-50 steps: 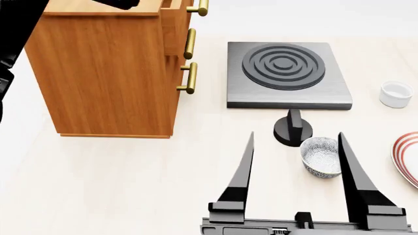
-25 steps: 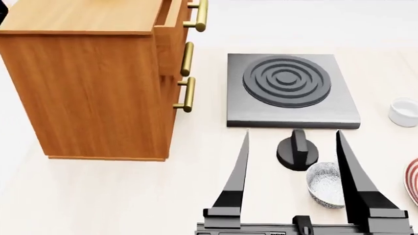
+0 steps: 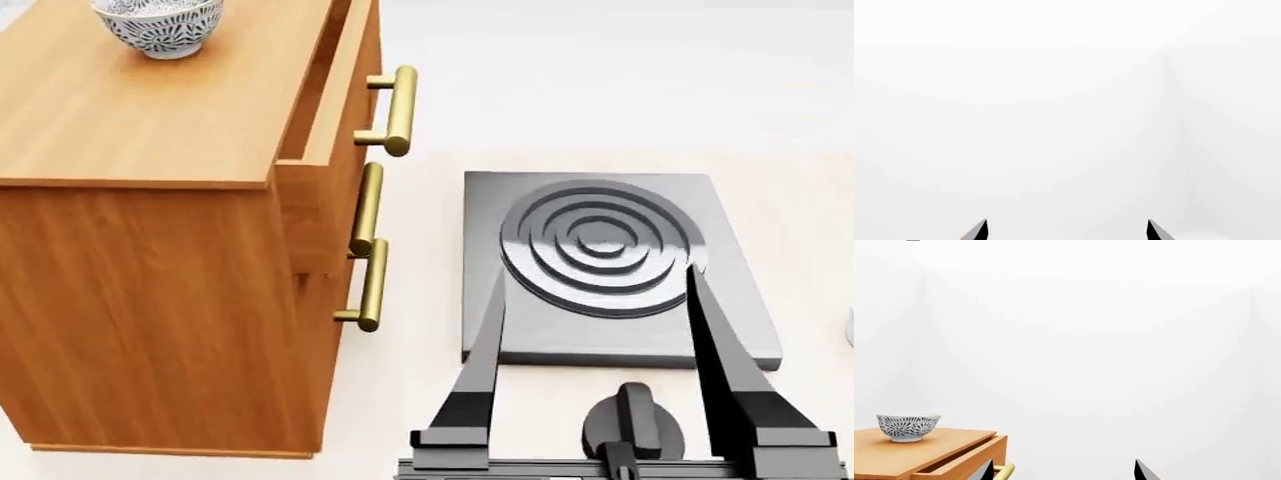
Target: Pick the akita bowl on the wooden cabinet and place it on the plate.
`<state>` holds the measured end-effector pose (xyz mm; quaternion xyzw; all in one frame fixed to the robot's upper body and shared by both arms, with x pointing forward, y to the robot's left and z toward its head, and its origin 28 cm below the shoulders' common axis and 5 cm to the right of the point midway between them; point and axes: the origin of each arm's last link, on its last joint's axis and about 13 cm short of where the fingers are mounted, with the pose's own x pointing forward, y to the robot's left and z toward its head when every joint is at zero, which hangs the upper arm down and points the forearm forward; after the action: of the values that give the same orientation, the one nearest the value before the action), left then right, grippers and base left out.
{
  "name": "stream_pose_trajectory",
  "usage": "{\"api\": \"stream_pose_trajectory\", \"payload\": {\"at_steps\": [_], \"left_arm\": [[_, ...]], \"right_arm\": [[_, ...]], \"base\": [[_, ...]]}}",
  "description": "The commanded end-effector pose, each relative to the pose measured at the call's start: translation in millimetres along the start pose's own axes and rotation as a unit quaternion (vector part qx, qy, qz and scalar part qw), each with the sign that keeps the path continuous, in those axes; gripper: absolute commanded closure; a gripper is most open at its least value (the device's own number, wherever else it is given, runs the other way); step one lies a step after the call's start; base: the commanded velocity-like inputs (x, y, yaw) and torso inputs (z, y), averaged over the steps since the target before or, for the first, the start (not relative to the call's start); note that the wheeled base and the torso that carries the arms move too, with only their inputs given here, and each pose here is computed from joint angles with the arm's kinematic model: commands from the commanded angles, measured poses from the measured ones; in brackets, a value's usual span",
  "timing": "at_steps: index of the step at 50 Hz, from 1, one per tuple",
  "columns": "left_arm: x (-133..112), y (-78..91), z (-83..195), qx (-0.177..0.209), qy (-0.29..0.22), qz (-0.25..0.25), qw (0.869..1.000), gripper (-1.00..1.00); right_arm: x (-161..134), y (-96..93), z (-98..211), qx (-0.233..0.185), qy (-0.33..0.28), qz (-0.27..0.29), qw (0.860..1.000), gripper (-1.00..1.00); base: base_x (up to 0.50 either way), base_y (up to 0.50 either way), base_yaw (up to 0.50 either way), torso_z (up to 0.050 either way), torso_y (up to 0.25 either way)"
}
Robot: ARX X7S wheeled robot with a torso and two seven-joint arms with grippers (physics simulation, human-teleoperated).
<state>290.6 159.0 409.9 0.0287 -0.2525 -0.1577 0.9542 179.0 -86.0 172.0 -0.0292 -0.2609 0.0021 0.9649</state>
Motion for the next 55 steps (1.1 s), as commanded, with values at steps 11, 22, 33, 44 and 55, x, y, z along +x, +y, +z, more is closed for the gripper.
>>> {"api": "stream_pose_trajectory", "payload": {"at_steps": [11, 22, 33, 44, 55], "left_arm": [[-5.0, 0.6, 2.0, -0.001, 0.001, -0.005, 1.000, -1.00], [-2.7, 1.6, -0.9, 0.000, 0.006, -0.005, 1.000, -1.00], [-0.2, 0.3, 0.0, -0.005, 0.009, -0.008, 1.000, -1.00], [15.3, -5.3, 7.1, 0.011, 0.008, -0.012, 1.000, -1.00], [45.0, 2.2, 13.5, 0.002, 0.033, -0.008, 0.999, -1.00]], "right_arm": [[-0.6, 1.0, 1.9, -0.006, -0.001, -0.003, 1.000, -1.00], [0.7, 0.3, -0.2, 0.001, 0.003, -0.007, 1.000, -1.00], [1.2, -0.2, 0.0, 0.005, 0.000, -0.015, 1.000, -1.00], [-0.1, 1.0, -1.3, 0.009, 0.001, -0.009, 1.000, -1.00], [1.6, -3.7, -8.0, 0.013, 0.009, -0.020, 1.000, -1.00]], "base": [[0.22, 0.00, 0.00, 0.000, 0.001], [0.00, 0.00, 0.00, 0.000, 0.000], [0.03, 0.00, 0.00, 0.000, 0.000], [0.00, 0.00, 0.00, 0.000, 0.000], [0.00, 0.00, 0.00, 0.000, 0.000]]}}
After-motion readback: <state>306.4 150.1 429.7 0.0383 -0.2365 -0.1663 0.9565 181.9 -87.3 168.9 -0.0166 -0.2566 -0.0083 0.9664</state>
